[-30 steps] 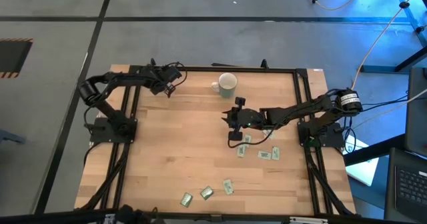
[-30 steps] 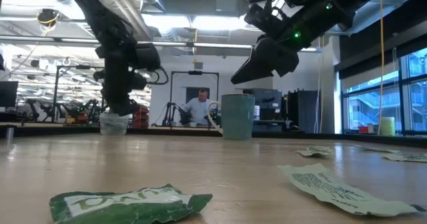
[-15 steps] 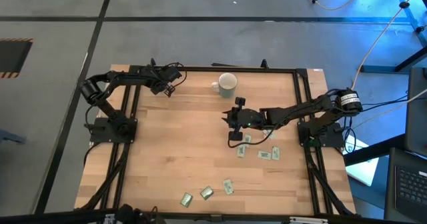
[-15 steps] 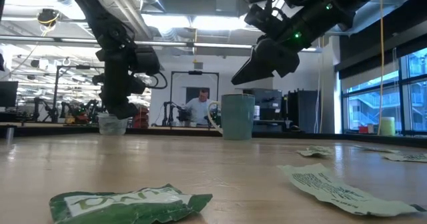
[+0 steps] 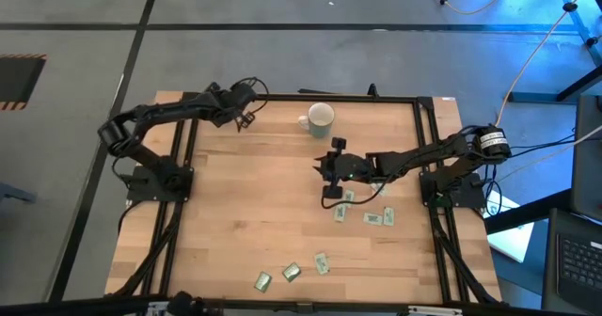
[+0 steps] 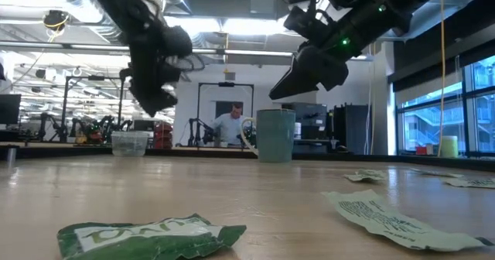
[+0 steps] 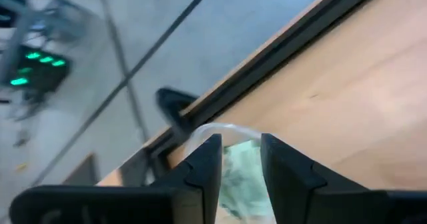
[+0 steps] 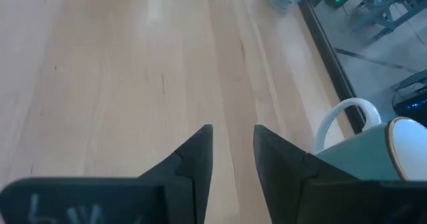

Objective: Pick and place Stevia / Truvia into bins
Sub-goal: Put the stevia packet into the transparent bin

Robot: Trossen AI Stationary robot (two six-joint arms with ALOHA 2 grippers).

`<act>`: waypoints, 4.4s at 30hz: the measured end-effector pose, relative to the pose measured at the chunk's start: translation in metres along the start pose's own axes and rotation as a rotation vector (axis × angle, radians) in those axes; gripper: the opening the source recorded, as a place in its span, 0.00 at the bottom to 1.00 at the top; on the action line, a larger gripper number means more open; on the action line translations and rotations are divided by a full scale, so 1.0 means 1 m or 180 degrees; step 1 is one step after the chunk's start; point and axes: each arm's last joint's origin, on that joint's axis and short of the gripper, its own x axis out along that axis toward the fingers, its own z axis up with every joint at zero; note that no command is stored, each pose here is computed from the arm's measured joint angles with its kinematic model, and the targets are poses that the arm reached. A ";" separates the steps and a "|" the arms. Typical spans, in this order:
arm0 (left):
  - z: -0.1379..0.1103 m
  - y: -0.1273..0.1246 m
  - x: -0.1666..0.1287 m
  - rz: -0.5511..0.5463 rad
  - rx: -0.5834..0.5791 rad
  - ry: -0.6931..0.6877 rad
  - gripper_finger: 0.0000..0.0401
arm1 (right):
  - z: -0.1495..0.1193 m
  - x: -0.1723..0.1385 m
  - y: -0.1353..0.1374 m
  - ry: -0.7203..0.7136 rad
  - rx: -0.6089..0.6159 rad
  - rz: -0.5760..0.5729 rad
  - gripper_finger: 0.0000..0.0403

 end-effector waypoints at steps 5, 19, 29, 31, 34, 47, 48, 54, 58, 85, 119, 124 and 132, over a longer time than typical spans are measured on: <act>0.002 0.000 -0.033 -0.0751 -0.0220 -0.0293 0.23 | -0.004 -0.001 0.003 0.0144 -0.0084 0.0052 0.28; -0.045 -0.062 -0.111 -0.3298 -0.0286 -0.2102 0.23 | -0.008 -0.019 0.015 0.1201 0.0668 0.0418 0.28; -0.087 -0.088 -0.133 -0.4086 -0.0101 -0.2530 0.23 | -0.011 -0.043 0.005 0.2354 0.1558 0.0076 0.28; -0.090 -0.090 -0.136 -0.4139 -0.0052 -0.2530 0.23 | -0.013 -0.045 0.006 0.2497 0.1673 0.0144 0.28; -0.094 -0.092 -0.140 -0.4189 0.0000 -0.2527 0.22 | -0.013 -0.042 0.011 0.2458 0.1786 0.0398 0.28; -0.099 -0.095 -0.144 -0.4232 0.0126 -0.2550 0.22 | -0.020 -0.029 0.020 0.2598 0.1868 0.0359 0.23; -0.099 -0.095 -0.144 -0.4231 0.0124 -0.2551 0.22 | -0.022 -0.026 0.021 0.2638 0.1880 0.0335 0.23; -0.099 -0.095 -0.144 -0.4224 0.0132 -0.2543 0.22 | -0.030 -0.015 0.030 0.2831 0.1864 0.0394 0.22; -0.099 -0.095 -0.144 -0.4223 0.0133 -0.2543 0.22 | -0.035 -0.009 0.034 0.2904 0.1844 0.0387 0.22; -0.099 -0.095 -0.141 -0.4030 0.0076 -0.2503 0.22 | -0.047 0.007 0.045 0.3047 0.1522 0.0449 0.02; -0.087 -0.086 -0.126 -0.3858 -0.1729 -0.1707 0.26 | 0.100 0.023 0.007 0.0309 -0.0359 -0.0524 0.00; -0.088 -0.087 -0.128 -0.3990 -0.1569 -0.1692 0.27 | 0.102 0.026 0.000 0.0219 -0.0296 -0.0585 0.00; -0.088 -0.088 -0.132 -0.4032 -0.1471 -0.1817 0.28 | 0.110 0.027 -0.003 -0.0022 -0.0156 -0.0559 0.00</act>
